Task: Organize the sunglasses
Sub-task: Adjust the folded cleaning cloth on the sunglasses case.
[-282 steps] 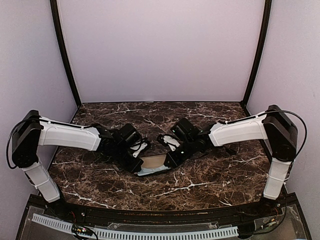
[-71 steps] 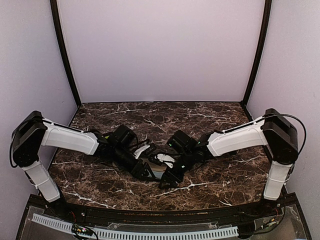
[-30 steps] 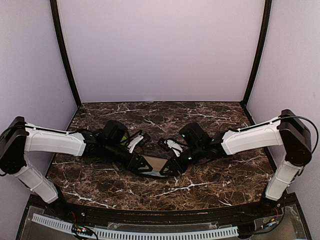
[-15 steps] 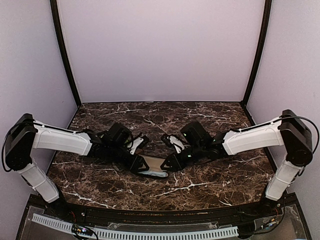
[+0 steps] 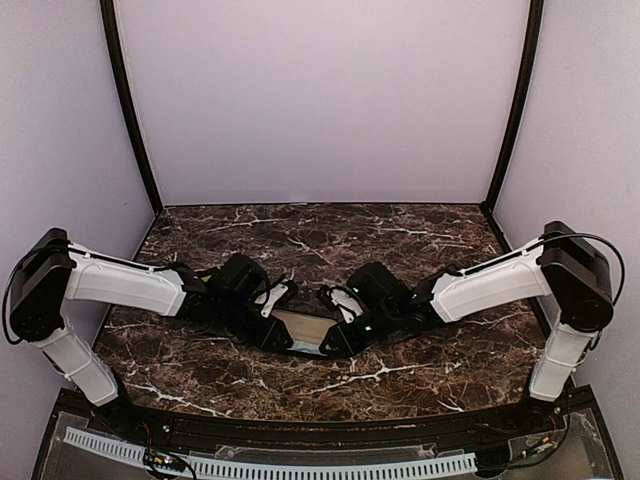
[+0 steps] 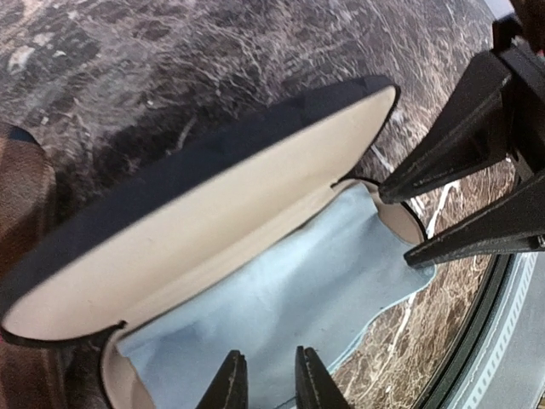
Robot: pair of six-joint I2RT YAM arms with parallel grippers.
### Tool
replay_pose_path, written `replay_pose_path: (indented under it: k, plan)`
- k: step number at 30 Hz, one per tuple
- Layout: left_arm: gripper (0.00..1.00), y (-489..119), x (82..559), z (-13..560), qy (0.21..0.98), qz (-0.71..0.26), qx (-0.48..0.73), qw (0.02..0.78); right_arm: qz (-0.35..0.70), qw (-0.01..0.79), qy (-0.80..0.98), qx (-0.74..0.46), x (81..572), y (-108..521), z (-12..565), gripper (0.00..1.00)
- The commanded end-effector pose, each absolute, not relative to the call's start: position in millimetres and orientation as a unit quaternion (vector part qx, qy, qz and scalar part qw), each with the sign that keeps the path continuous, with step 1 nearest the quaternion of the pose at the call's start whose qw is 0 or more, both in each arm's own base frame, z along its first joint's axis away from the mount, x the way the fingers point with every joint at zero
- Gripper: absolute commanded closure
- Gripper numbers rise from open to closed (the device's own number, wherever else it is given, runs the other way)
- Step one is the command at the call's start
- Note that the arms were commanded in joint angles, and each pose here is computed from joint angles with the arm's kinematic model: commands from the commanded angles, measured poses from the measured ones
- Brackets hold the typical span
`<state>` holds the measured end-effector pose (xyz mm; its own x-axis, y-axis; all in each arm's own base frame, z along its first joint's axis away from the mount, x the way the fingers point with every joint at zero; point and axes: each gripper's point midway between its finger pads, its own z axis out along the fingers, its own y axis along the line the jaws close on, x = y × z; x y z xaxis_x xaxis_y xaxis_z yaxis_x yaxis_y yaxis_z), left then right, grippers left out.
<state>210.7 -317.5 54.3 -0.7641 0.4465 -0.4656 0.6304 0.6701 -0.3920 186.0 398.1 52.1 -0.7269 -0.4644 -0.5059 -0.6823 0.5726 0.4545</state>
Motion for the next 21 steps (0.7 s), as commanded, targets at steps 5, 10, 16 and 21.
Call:
replay_pose_path:
  k: [5,10,16,21]
  plan:
    - [0.79,-315,180,35,0.91,-0.247,0.299,0.146,0.3,0.191,0.874,-0.331,186,402,56,0.69]
    - [0.79,-316,171,27,0.913,-0.243,0.294,0.141,0.28,0.196,0.878,-0.335,185,395,51,0.69]
    - [0.79,-319,166,19,0.914,-0.246,0.291,0.138,0.276,0.233,0.871,-0.332,192,395,65,0.69]
    - [0.79,-320,165,17,0.915,-0.245,0.292,0.136,0.266,0.271,0.864,-0.329,199,395,71,0.7]
